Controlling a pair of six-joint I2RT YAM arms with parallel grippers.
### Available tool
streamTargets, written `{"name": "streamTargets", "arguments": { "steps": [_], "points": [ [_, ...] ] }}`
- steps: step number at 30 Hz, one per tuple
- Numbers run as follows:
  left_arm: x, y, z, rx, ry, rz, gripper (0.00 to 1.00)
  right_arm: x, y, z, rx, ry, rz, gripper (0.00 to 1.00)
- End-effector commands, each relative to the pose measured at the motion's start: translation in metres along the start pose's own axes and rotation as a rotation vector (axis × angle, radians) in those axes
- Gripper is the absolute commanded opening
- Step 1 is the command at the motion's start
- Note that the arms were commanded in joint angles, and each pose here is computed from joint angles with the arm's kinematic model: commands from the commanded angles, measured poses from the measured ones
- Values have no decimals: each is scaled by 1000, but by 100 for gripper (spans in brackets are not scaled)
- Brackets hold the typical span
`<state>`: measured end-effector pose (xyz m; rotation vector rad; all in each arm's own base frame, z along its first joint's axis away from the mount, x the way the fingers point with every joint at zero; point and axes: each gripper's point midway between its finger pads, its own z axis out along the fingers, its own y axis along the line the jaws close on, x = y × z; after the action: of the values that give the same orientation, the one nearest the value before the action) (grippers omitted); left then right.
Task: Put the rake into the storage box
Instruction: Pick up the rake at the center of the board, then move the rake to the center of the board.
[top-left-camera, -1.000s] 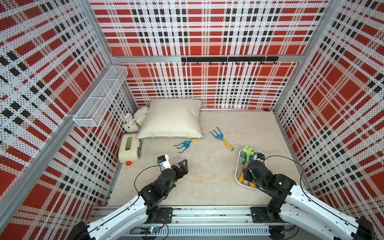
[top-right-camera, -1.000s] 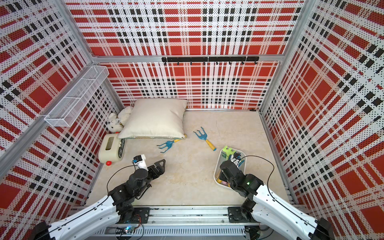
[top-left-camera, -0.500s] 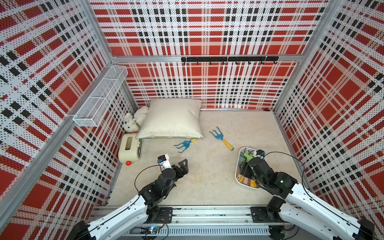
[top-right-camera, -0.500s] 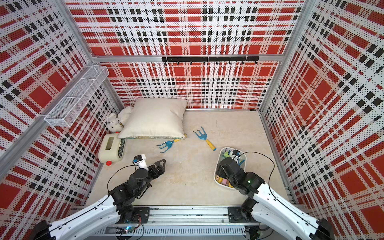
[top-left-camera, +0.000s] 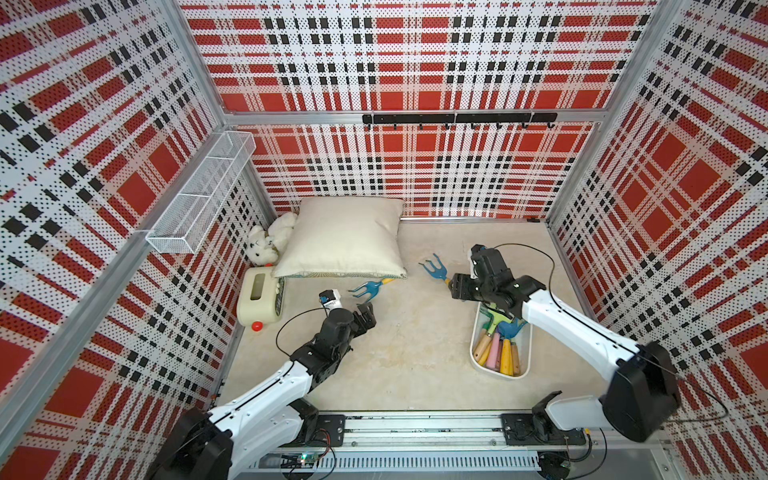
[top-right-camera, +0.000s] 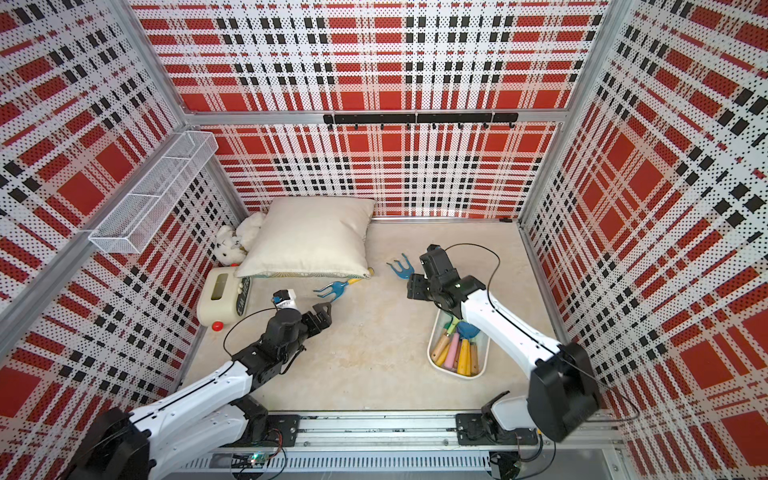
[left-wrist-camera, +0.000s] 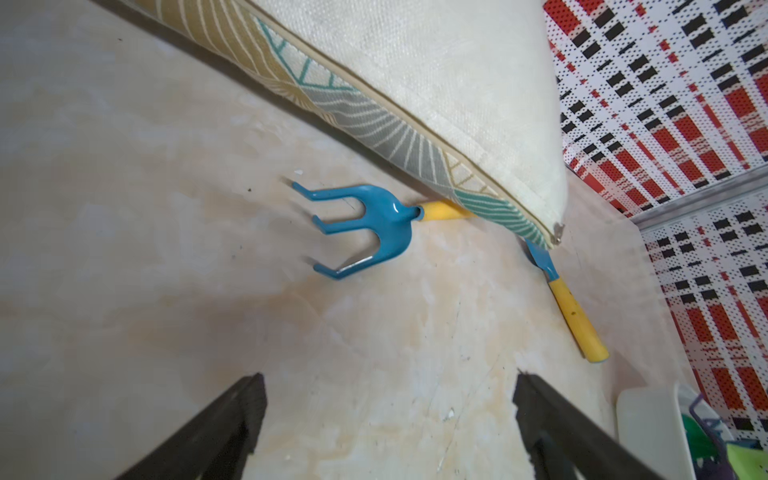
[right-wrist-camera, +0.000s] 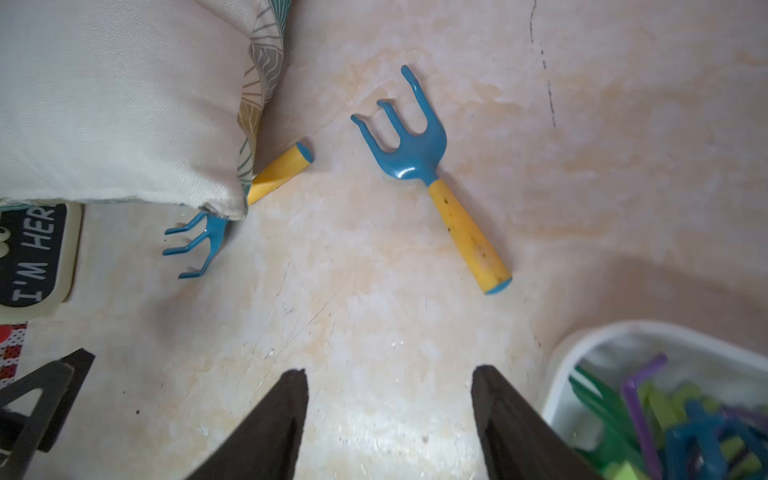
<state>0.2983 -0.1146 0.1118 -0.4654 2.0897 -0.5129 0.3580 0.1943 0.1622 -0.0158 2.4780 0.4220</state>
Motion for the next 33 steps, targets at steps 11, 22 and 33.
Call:
{"name": "streamTargets", "arguments": {
  "steps": [11, 22, 33],
  "points": [
    [-44, -26, 65, 6, 62, 138, 96, -14, -22, 96, 153, 199, -180, 67],
    [-19, -52, 120, 6, 214, 281, 90, -4, -62, 137, 277, 285, -190, 67],
    [1, -68, 178, 26, 307, 332, 92, 18, -72, 155, 276, 345, -186, 64]
  ]
}}
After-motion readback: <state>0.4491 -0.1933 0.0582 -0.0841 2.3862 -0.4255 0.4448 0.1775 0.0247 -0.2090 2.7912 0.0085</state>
